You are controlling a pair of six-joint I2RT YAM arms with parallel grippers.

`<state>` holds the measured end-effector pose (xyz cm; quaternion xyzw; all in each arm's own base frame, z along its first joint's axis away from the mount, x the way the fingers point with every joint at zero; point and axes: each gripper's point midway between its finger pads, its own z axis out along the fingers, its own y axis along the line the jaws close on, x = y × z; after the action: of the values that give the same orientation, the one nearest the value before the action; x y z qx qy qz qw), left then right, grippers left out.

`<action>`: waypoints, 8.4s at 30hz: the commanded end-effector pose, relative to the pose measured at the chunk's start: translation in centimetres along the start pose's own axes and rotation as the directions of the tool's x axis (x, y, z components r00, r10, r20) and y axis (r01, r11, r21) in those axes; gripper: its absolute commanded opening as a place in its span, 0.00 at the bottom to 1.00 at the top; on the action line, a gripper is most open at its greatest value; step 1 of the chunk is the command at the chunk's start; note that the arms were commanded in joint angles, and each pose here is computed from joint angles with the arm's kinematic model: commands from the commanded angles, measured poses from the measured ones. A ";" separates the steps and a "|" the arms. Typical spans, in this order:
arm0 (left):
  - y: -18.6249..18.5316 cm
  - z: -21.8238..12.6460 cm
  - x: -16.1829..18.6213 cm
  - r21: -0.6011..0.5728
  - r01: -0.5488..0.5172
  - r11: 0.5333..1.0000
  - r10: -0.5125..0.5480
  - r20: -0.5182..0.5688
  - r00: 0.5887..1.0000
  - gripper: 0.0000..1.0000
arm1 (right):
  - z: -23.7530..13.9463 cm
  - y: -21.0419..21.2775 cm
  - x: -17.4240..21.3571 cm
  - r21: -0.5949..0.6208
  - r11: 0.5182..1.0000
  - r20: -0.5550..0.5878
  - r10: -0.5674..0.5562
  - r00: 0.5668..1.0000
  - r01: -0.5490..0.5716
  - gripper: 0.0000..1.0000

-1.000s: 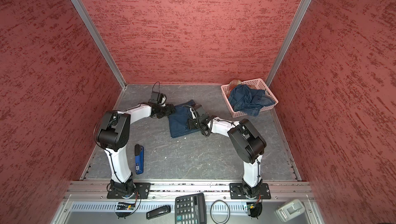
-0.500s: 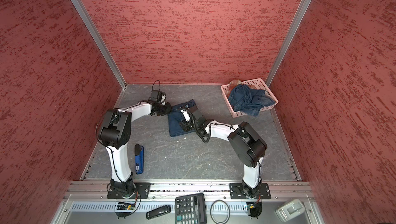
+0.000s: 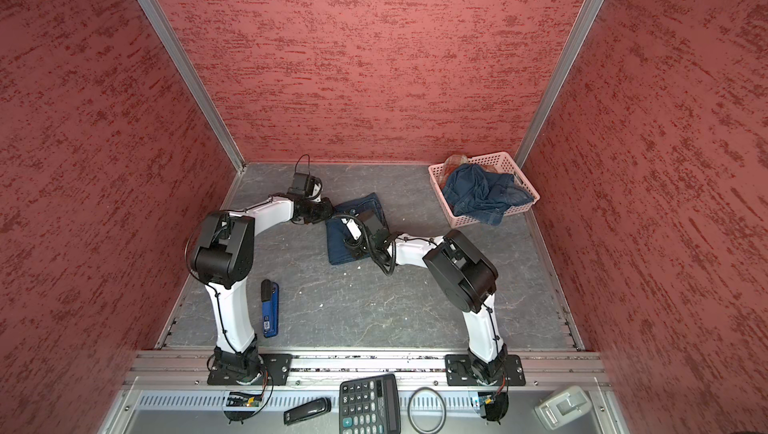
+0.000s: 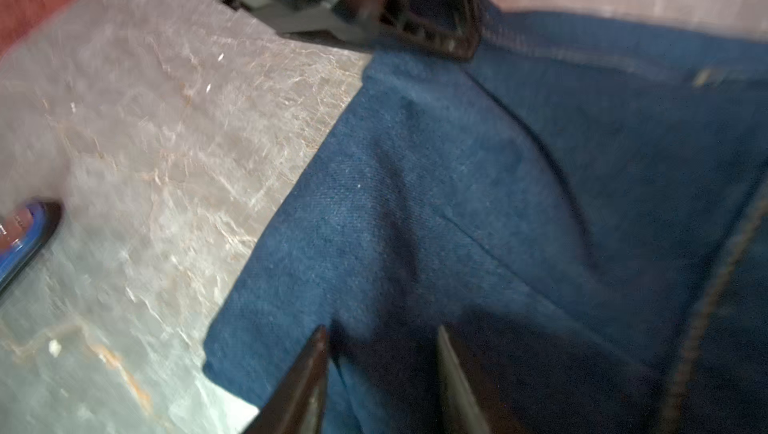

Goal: Fold and stack the skirts

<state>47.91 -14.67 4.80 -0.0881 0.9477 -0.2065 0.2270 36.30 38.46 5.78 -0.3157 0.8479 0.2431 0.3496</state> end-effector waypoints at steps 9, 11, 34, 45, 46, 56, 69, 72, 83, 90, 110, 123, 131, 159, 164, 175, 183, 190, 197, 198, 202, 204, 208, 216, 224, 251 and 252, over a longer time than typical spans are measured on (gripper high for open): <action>0.1 -0.5 -2.0 -0.026 0.000 1.000 0.001 0.031 1.000 0.34 | -1.0 1.4 -1.2 -0.044 0.997 0.056 -0.060 0.997 0.062 0.00; 0.2 -0.6 -2.6 -0.037 0.006 0.999 -0.005 0.038 0.999 0.33 | -1.4 1.6 -0.9 -0.056 0.996 0.058 -0.070 0.996 0.074 0.00; 1.7 -1.8 -4.9 -0.080 0.033 0.996 -0.028 0.058 0.998 0.96 | -5.2 1.5 -3.6 -0.126 0.992 0.152 0.022 0.988 -0.003 0.59; 0.7 -4.8 -2.5 -0.044 -0.016 0.999 0.020 0.092 0.996 1.00 | -6.9 -5.5 -4.1 0.064 0.929 0.143 0.352 0.925 -0.363 0.69; 0.7 -5.1 -1.9 -0.037 -0.009 0.999 0.012 0.089 0.996 0.99 | -6.9 -6.1 -3.7 0.076 0.918 0.134 0.377 0.916 -0.389 0.69; -1.1 -5.8 4.4 0.033 -0.046 0.998 0.045 0.017 0.999 1.00 | -4.7 -8.5 1.4 0.159 0.848 0.012 0.511 0.859 -0.506 0.67; 1.4 -0.8 3.7 -0.031 -0.021 0.999 0.019 -0.059 0.998 1.00 | -0.2 -8.8 1.3 0.118 0.901 -0.106 0.430 0.896 -0.419 0.53; 1.6 0.0 2.8 -0.039 -0.014 0.999 0.012 -0.058 0.998 0.93 | 1.0 -8.8 0.9 0.074 0.907 -0.120 0.422 0.899 -0.416 0.52; 1.1 0.7 -0.1 0.068 0.093 0.993 -0.090 -0.036 0.995 0.00 | 1.2 -8.9 -2.2 -0.053 0.895 -0.086 0.438 0.895 -0.443 0.56; 4.0 -1.1 -5.0 0.069 0.296 0.953 -0.301 0.083 0.950 0.00 | -4.6 -10.2 -5.5 0.007 0.897 0.045 0.441 0.896 -0.442 0.66; 22.6 -8.2 -15.5 0.204 0.830 0.519 -0.783 0.504 0.366 0.00 | -11.8 -9.6 -6.8 0.043 0.886 0.200 0.446 0.872 -0.462 0.70; 28.0 -7.5 -16.3 0.293 0.905 0.308 -0.843 0.525 0.117 0.00 | -13.7 -11.4 -7.9 0.129 0.878 0.244 0.422 0.873 -0.460 0.71; 26.8 -7.2 -17.3 0.223 0.898 0.379 -0.830 0.511 0.224 0.74 | -18.0 -16.0 -8.6 0.267 0.801 0.331 0.445 0.832 -0.535 0.74; 4.5 -13.5 -12.2 -0.214 0.081 0.973 0.031 0.476 0.879 0.99 | -34.2 -37.1 1.9 0.635 0.172 0.592 0.518 0.618 -0.753 0.74; 1.9 -13.4 -11.2 -0.195 0.008 0.981 0.081 0.442 0.894 0.99 | -34.1 -39.1 4.1 0.647 0.127 0.586 0.548 0.597 -0.752 0.74; -5.2 -17.2 -9.6 -0.014 -0.201 0.980 0.188 0.417 0.889 0.99 | -32.9 -42.6 4.3 0.647 0.153 0.542 0.597 0.591 -0.747 0.26; -8.2 -22.1 -8.0 0.069 -0.244 0.967 0.188 0.447 0.874 1.00 | -37.7 -41.5 -0.7 0.631 0.182 0.614 0.478 0.629 -0.754 0.00; -7.7 -22.1 -5.4 0.099 -0.228 0.968 0.168 0.416 0.894 0.99 | -44.9 -35.6 -10.8 0.483 0.368 0.780 0.233 0.581 -0.795 0.00; -7.1 -20.3 -3.6 0.147 -0.176 0.973 0.114 0.358 0.927 0.99 | -49.7 -25.9 -22.4 0.415 0.608 0.843 0.024 0.538 -0.677 0.00; -6.9 -20.1 -3.4 0.145 -0.168 0.975 0.108 0.350 0.930 0.99 | -50.2 -24.6 -24.0 0.406 0.638 0.849 0.003 0.529 -0.655 0.00; -6.6 -19.5 -2.9 0.142 -0.140 0.980 0.087 0.327 0.941 0.99 | -51.8 -19.5 -30.6 0.355 0.754 0.873 -0.055 0.485 -0.553 0.00; -6.3 -19.4 -2.7 0.135 -0.122 0.983 0.072 0.327 0.942 1.00 | -52.4 -16.3 -34.0 0.322 0.811 0.886 -0.076 0.457 -0.489 0.00; -5.2 -19.5 -2.8 0.111 -0.075 0.991 0.035 0.327 0.944 0.99 | -52.8 -11.2 -39.0 0.269 0.885 0.905 -0.097 0.414 -0.380 0.00; -3.0 -21.0 -3.3 0.117 0.033 0.993 -0.074 0.368 0.927 1.00 | -51.2 -3.2 -42.5 0.199 0.952 0.938 -0.117 0.326 -0.232 0.00; 0.8 -22.9 -3.1 0.082 0.127 0.989 -0.149 0.406 0.902 1.00 | -36.4 -11.2 -36.1 0.265 0.853 0.786 0.080 0.613 -0.450 0.12; 4.7 -10.4 9.3 -0.294 0.024 0.955 -0.046 -0.069 0.997 1.00 | -12.5 -9.1 1.8 0.183 0.798 0.019 0.582 0.813 -0.575 0.66; 5.0 -9.9 9.3 -0.306 0.025 0.952 -0.051 -0.079 0.996 1.00 | -12.1 -8.9 2.1 0.173 0.800 0.008 0.583 0.813 -0.575 0.66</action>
<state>34.48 -9.92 7.95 -0.1301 0.9715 -0.0929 0.1751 35.56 22.10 9.49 -0.0121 0.9433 0.2142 0.2534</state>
